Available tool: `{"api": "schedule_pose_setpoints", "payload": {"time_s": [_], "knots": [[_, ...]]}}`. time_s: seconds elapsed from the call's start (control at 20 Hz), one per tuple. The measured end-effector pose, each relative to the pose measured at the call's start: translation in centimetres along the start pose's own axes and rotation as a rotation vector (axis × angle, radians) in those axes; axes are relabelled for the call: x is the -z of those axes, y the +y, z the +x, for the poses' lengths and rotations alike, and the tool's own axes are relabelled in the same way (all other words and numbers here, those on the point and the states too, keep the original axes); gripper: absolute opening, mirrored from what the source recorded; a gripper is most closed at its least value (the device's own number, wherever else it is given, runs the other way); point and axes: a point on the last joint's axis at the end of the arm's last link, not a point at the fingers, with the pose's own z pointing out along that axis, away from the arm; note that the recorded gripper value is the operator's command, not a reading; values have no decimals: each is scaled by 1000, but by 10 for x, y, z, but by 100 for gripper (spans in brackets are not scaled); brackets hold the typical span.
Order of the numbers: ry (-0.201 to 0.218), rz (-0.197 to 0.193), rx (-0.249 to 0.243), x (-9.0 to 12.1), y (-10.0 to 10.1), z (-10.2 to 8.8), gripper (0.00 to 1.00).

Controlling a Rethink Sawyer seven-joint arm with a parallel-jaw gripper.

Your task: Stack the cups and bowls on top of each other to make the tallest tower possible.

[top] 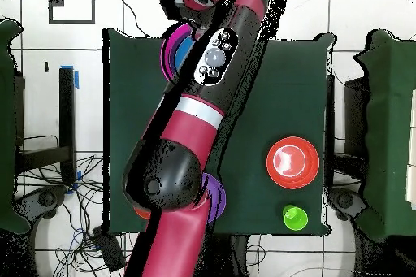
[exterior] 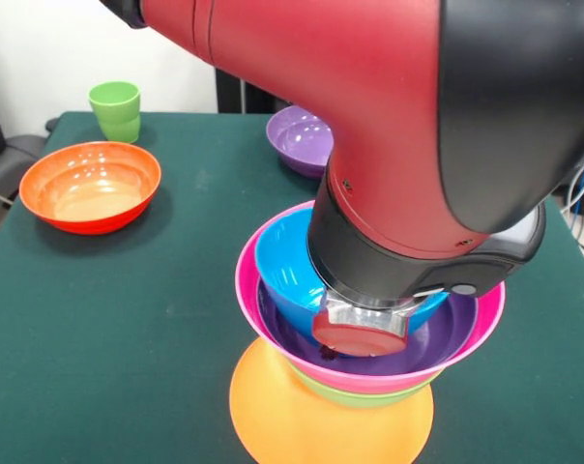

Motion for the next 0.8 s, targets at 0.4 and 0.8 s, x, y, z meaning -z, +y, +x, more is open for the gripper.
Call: {"api": "schedule_pose_setpoints", "payload": {"time_s": [0.4,0.8], "knots": [[1,1,-7,-1,0,-3,100],[14,-5,-36,3,-2,-9,100]]}}
